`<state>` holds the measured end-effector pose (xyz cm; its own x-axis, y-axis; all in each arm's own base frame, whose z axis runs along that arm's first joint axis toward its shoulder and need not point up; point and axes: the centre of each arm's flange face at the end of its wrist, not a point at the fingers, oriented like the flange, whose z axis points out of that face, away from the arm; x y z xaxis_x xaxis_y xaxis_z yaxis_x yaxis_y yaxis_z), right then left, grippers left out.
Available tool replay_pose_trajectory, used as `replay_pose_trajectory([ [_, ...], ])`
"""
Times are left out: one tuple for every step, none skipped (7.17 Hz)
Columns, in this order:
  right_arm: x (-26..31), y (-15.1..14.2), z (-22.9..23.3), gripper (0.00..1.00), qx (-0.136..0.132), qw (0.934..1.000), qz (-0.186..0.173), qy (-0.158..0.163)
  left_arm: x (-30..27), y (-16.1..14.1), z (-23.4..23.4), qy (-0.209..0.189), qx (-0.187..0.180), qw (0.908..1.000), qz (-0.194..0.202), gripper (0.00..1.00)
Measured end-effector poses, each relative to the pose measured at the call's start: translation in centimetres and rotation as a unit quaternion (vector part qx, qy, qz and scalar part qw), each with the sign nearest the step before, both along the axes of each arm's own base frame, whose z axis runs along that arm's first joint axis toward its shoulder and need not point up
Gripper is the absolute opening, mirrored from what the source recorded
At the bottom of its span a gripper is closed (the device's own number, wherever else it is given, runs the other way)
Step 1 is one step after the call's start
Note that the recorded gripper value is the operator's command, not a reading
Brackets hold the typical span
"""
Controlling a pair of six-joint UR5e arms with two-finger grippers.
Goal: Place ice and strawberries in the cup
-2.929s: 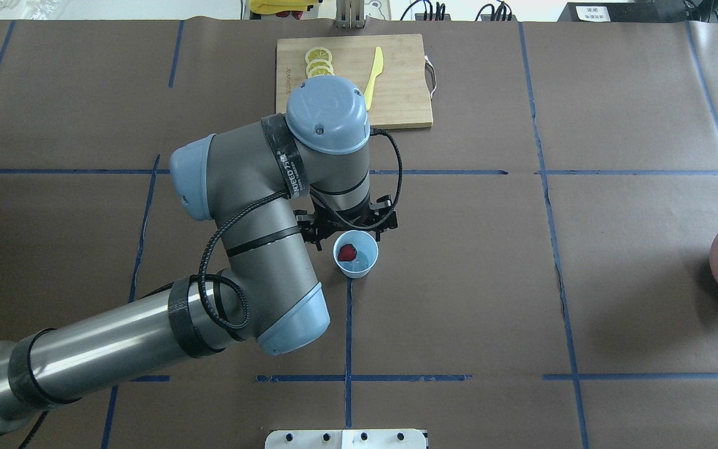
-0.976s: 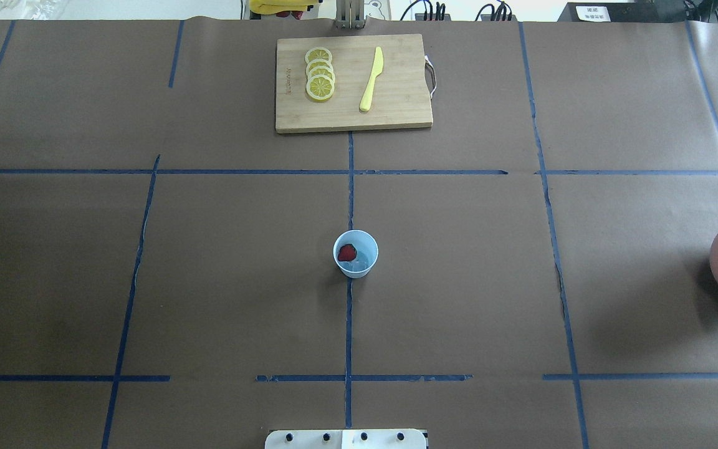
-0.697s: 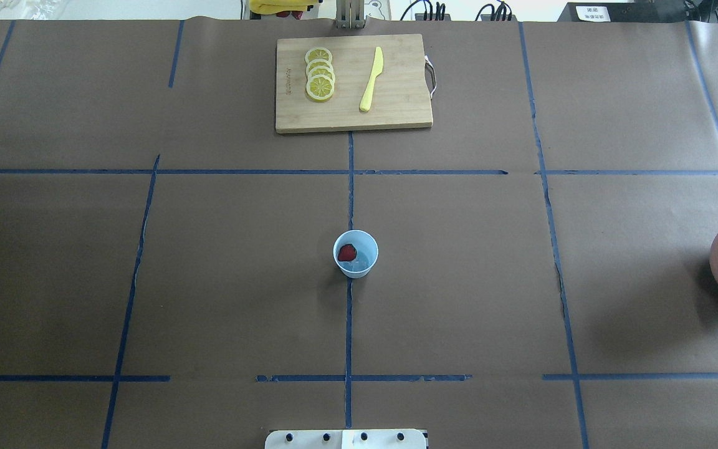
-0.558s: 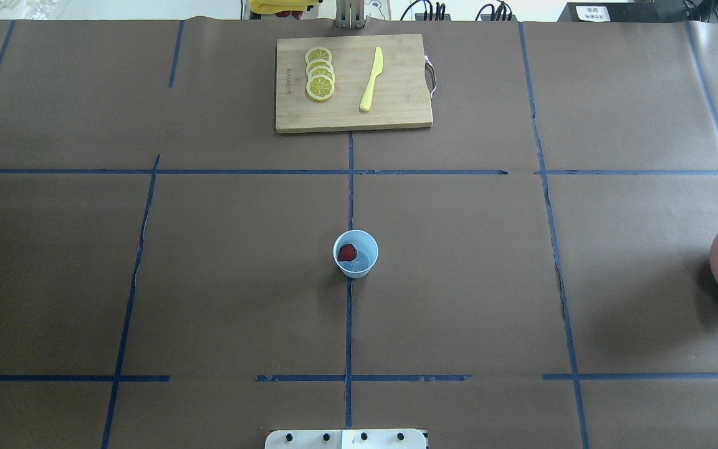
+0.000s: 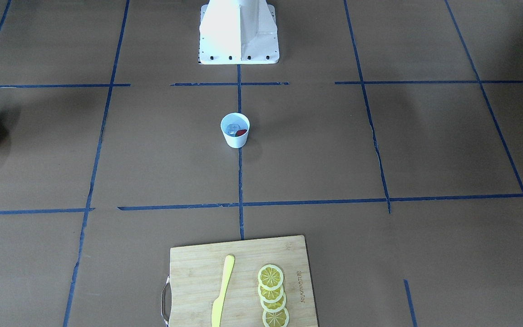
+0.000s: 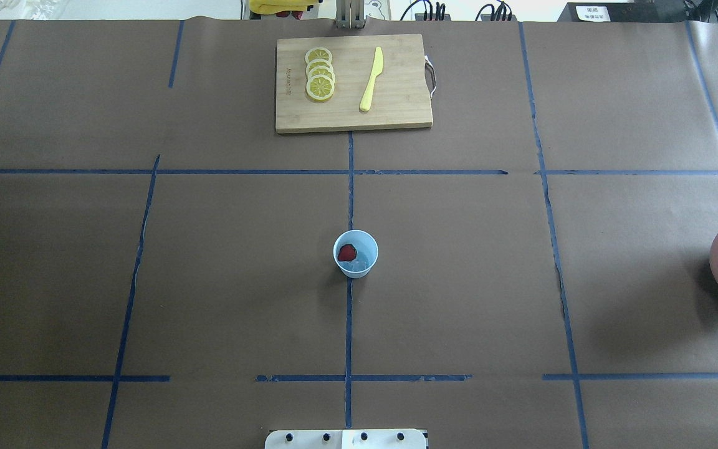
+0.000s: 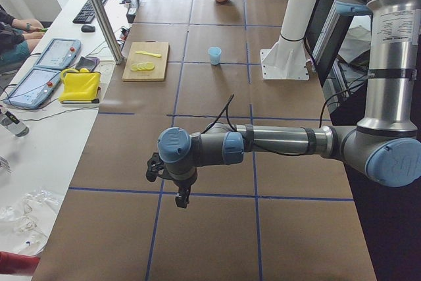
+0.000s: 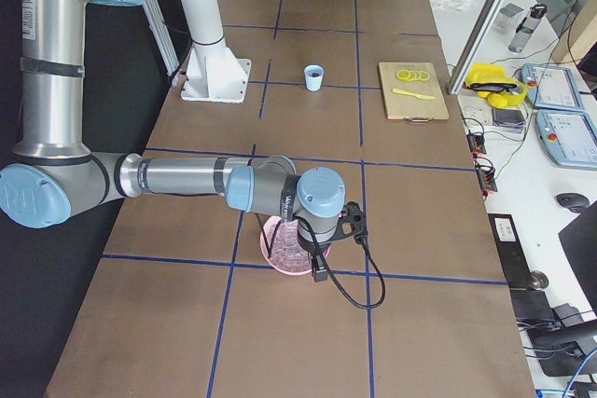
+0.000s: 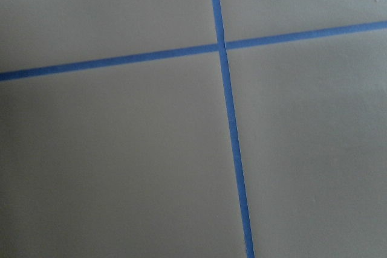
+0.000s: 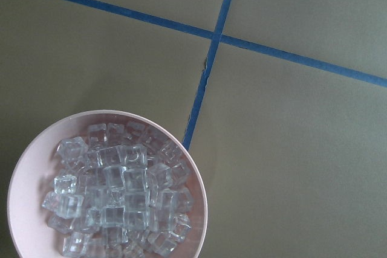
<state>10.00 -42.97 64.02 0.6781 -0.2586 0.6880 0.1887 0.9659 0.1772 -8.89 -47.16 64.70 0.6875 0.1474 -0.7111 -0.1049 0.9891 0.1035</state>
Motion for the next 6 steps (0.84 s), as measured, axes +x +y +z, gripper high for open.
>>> replay_pose_trajectory([
  [0.00, -0.01, -0.04, 0.99, 0.000, 1.0000, 0.000, 0.000, 0.01, -0.04, -0.14, -0.003, 0.004, 1.0000, 0.001, 1.00],
  [0.00, 0.01, -0.07, 0.99, 0.001, 1.0000, 0.000, 0.000, 0.06, -0.08, -0.24, -0.004, 0.007, 1.0000, 0.003, 1.00],
  [0.00, 0.01, -0.09, 0.99, 0.001, 1.0000, 0.000, 0.000, 0.12, -0.07, -0.24, -0.005, 0.008, 0.9999, 0.004, 1.00],
  [0.00, -0.01, -0.11, 0.99, 0.002, 1.0000, 0.000, 0.000, 0.19, -0.06, -0.25, -0.005, 0.009, 0.9999, 0.005, 1.00],
  [0.00, -0.03, -0.10, 0.99, 0.001, 1.0000, 0.000, 0.000, 0.24, -0.06, -0.28, -0.004, 0.009, 0.9999, 0.005, 1.00],
  [0.00, -0.03, -0.06, 0.99, 0.001, 1.0000, 0.000, 0.000, 0.26, -0.09, -0.31, -0.004, 0.009, 0.9999, 0.006, 1.00],
])
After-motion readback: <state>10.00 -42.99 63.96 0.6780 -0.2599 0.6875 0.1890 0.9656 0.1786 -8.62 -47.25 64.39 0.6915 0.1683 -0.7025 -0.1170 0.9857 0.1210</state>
